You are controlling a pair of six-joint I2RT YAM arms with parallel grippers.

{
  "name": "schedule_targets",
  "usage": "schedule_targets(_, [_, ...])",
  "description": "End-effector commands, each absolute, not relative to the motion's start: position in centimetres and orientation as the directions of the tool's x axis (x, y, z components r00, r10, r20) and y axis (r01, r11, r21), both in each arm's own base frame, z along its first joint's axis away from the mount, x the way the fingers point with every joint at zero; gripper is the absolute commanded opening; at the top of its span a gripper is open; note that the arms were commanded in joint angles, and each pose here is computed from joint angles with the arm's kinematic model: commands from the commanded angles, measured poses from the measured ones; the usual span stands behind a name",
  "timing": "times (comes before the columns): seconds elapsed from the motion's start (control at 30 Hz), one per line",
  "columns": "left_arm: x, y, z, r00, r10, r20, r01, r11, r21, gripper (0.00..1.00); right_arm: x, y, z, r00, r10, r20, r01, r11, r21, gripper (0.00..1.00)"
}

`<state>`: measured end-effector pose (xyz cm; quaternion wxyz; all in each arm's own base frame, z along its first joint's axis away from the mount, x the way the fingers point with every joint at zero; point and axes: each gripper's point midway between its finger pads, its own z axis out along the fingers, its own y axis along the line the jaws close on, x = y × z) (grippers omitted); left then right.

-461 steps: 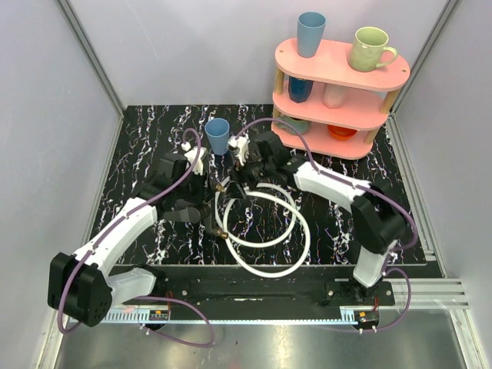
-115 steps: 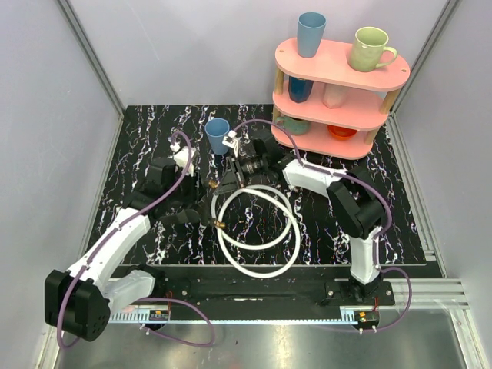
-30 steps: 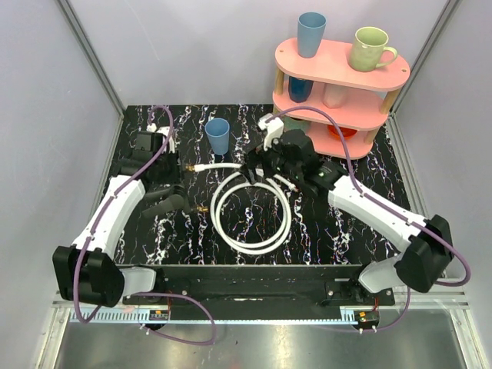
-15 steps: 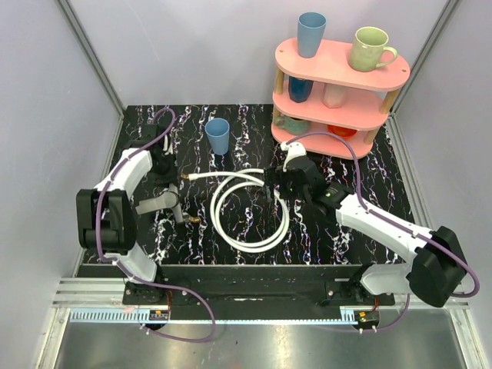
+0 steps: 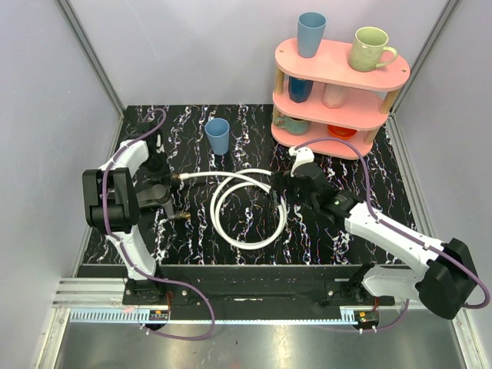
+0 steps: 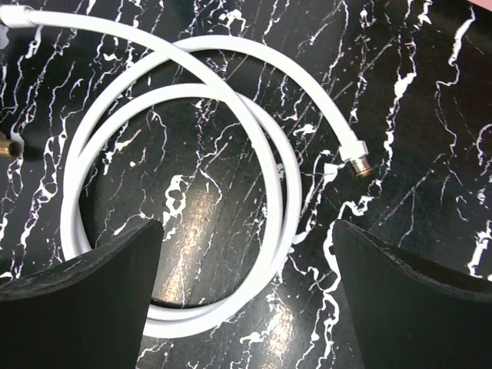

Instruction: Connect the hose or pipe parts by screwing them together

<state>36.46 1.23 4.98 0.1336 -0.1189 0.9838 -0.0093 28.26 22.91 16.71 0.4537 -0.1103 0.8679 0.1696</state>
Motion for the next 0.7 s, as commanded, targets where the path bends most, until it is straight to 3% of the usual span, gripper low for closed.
schedule_targets(0.0, [40.3,4.7,8.1,-0.859,-0.309,-0.407,-0.330,0.944,-0.021,0.18,28.4,21.1,17.7,-0.527,-0.033,-0.849,-0.298,0.943,0.149,1.00])
schedule_targets(0.13, [41.3,4.7,9.6,-0.829,-0.367,-0.423,-0.349,0.929,-0.123,0.43,28.2,20.8,18.4,-0.528,-0.034,-0.849,-0.294,0.945,0.145,1.00])
schedule_targets(0.27, [42.1,4.2,13.1,-0.790,-0.364,-0.494,-0.323,0.931,-0.170,0.56,28.0,20.6,19.4,-0.531,-0.032,-0.847,-0.292,0.945,0.147,1.00])
schedule_targets(0.3, [42.3,4.2,14.0,-0.779,-0.362,-0.511,-0.315,0.932,-0.181,0.68,28.0,20.6,20.0,-0.529,-0.025,-0.848,-0.292,0.944,0.153,1.00])
schedule_targets(0.37, [42.2,4.1,15.7,-0.762,-0.354,-0.542,-0.301,0.935,-0.187,0.77,27.5,20.5,20.4,-0.536,-0.028,-0.844,-0.300,0.940,0.159,1.00])
schedule_targets(0.47, [41.9,3.4,19.0,-0.724,-0.340,-0.600,-0.258,0.940,-0.222,0.79,26.9,20.4,21.7,-0.535,0.011,-0.845,-0.295,0.935,0.199,1.00])
schedule_targets(0.57, [41.1,1.2,23.2,-0.655,-0.316,-0.687,-0.137,0.943,-0.303,0.99,26.0,20.5,22.3,-0.540,0.054,-0.840,-0.303,0.918,0.254,1.00])
schedule_targets(0.6, [40.1,-0.4,23.2,-0.659,-0.309,-0.685,-0.073,0.934,-0.351,0.99,25.7,20.6,22.5,-0.541,0.060,-0.839,-0.313,0.911,0.268,1.00])
schedule_targets(0.67, [38.6,-2.7,27.6,-0.552,-0.287,-0.783,0.060,0.923,-0.380,0.99,24.8,20.4,23.6,-0.538,0.102,-0.837,-0.315,0.896,0.312,1.00])
